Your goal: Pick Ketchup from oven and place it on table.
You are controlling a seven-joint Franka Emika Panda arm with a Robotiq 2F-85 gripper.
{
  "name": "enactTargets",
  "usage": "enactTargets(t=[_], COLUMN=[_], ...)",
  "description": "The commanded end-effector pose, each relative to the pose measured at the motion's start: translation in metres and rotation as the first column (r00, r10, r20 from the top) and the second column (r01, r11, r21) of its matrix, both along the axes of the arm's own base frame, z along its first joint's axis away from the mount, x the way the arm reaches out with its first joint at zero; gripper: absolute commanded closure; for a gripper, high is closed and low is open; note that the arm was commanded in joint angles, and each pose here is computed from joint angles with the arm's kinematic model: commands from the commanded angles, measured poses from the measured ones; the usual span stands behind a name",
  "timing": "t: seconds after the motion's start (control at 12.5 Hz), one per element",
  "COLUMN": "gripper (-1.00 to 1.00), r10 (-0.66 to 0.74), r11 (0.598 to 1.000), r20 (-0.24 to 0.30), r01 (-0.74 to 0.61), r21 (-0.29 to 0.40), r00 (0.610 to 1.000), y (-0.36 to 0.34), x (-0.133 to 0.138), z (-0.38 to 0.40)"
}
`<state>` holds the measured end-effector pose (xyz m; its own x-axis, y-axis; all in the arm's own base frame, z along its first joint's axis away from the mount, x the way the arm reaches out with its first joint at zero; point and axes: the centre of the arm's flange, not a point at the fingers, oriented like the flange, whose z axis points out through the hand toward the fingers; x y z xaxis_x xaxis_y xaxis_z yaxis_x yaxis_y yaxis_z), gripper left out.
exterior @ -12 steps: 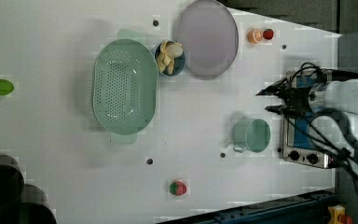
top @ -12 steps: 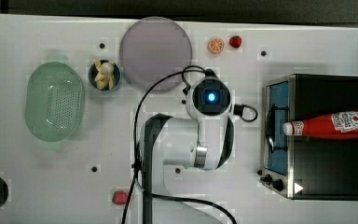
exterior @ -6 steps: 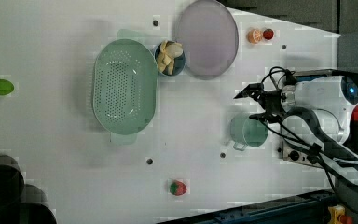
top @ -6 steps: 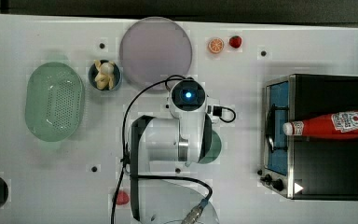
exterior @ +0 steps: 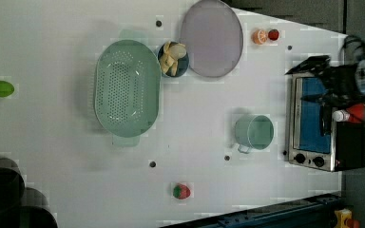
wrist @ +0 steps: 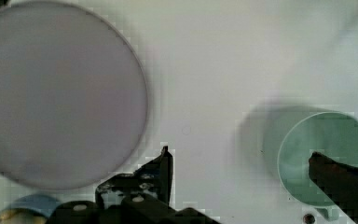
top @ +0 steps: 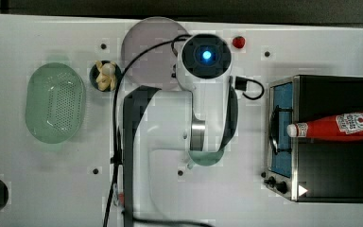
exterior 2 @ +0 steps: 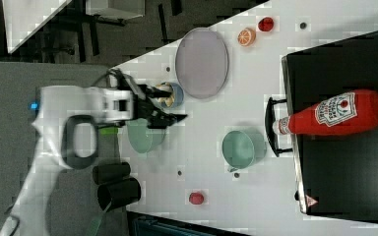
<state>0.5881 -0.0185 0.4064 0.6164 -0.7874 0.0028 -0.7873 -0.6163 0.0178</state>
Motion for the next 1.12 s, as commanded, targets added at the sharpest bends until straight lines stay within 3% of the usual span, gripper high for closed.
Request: enactTargets(t=[0.08, 0.24, 0.48, 1.12], gripper=[-1.0, -1.0, -1.0, -1.0], r10=[-0.063, -0.057, -0.054, -0.054], r11=[0.998, 0.998, 0.998, 0.998], r20=[0.056, 0.092, 0.078, 0.057], r01=[0.062, 0.055, 0.053, 0.053], r21=[0.022, 0.022, 0.023, 0.021], r00=[0.996, 0.994, 0.995, 0.997], y=[-0.018, -0.015, -0.015, -0.014], x=[0.009, 0.014, 0.007, 0.011], z=[0.09, 0.144, 0.183, 0.17])
